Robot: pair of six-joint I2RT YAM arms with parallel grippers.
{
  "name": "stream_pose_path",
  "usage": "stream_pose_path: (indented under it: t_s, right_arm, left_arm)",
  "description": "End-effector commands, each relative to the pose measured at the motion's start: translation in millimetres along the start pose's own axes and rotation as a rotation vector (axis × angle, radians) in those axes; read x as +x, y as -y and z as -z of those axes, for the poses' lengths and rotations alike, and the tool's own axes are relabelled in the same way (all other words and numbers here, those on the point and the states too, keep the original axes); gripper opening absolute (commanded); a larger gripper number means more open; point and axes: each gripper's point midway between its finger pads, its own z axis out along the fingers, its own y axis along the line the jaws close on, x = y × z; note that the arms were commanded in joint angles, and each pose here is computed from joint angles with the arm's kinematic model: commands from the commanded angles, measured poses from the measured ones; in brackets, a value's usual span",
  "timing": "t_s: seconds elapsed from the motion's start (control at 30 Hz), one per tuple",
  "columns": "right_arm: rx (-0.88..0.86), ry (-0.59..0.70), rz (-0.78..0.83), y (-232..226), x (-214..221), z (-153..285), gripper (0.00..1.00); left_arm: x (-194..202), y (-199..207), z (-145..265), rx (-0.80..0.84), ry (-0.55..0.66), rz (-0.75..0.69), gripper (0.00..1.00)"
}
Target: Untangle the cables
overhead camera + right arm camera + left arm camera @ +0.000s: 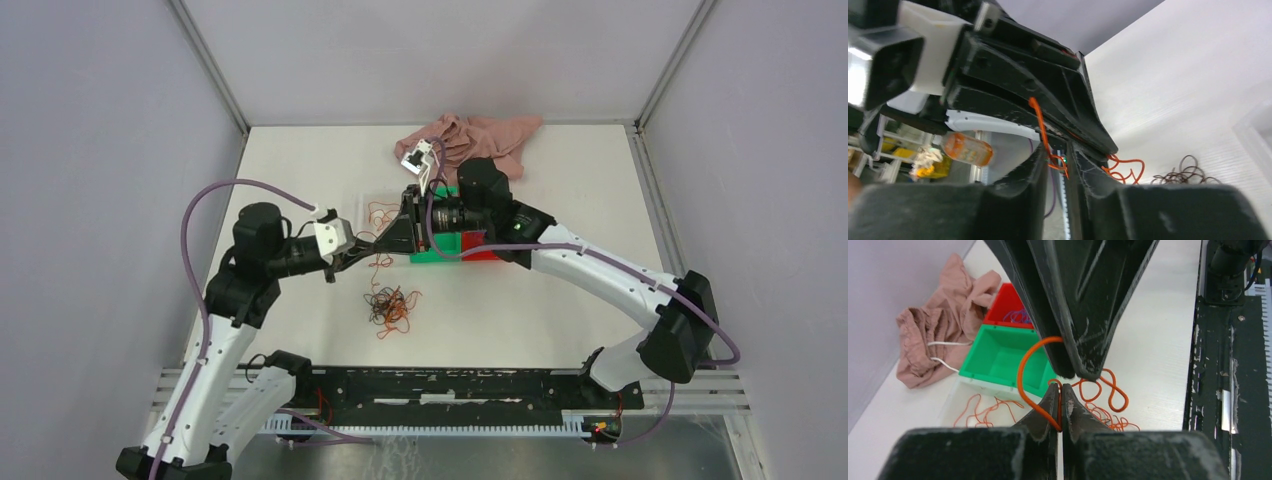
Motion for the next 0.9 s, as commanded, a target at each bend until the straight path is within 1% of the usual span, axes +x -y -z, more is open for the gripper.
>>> stream_pose_path:
  t_s: [0.0, 0.1, 0.2, 0.3, 0.43, 0.57, 0.67, 0.77, 0.87]
  right_arm:
    - [-0.036, 0.074, 0.038, -15.6, -15.2, 6.7, 0.34]
    - [0.068, 0.139, 0.083, 0.3, -20.4, 21.5, 0.45]
    - [0.174, 0.234, 0.177, 15.7, -24.2, 41.4, 0.58]
    - [0.195, 0.254, 0.255, 27.8, -9.2, 48.8, 0.67]
    - [0.141, 0.174, 0.314, 37.1, 18.3, 41.0, 0.70]
    - [0.050, 0.153, 0.400, 33.4, 38.3, 27.1, 0.71]
    - [0.026, 0.106, 0.463, 30.0, 50.0, 13.3, 0.71]
    - [0.023, 0.083, 0.459, 35.1, 54.6, 1.6, 0.71]
    - [-0.001, 0.097, 0.434, 37.0, 56.7, -7.2, 0.70]
  left_arm:
    - [-55.2, -2.2, 10.2, 0.003, 0.109, -0.072, 0.03]
    - [-76.6, -5.4, 15.5, -0.005, 0.137, -0.090, 0.03]
    - [-94.4, -5.5, 20.8, -0.007, 0.164, -0.100, 0.03]
    - [-111.4, -4.4, 26.3, -0.006, 0.191, -0.116, 0.03]
    - [-125.0, -5.8, 29.9, -0.008, 0.210, -0.135, 0.03]
    - [-136.4, -9.6, 31.9, -0.021, 0.232, -0.150, 0.03]
    - [-144.9, -13.0, 33.5, -0.033, 0.248, -0.162, 0.03]
    - [-151.8, -15.2, 34.0, -0.034, 0.261, -0.161, 0.03]
    - [-157.3, -17.3, 34.6, -0.037, 0.268, -0.169, 0.03]
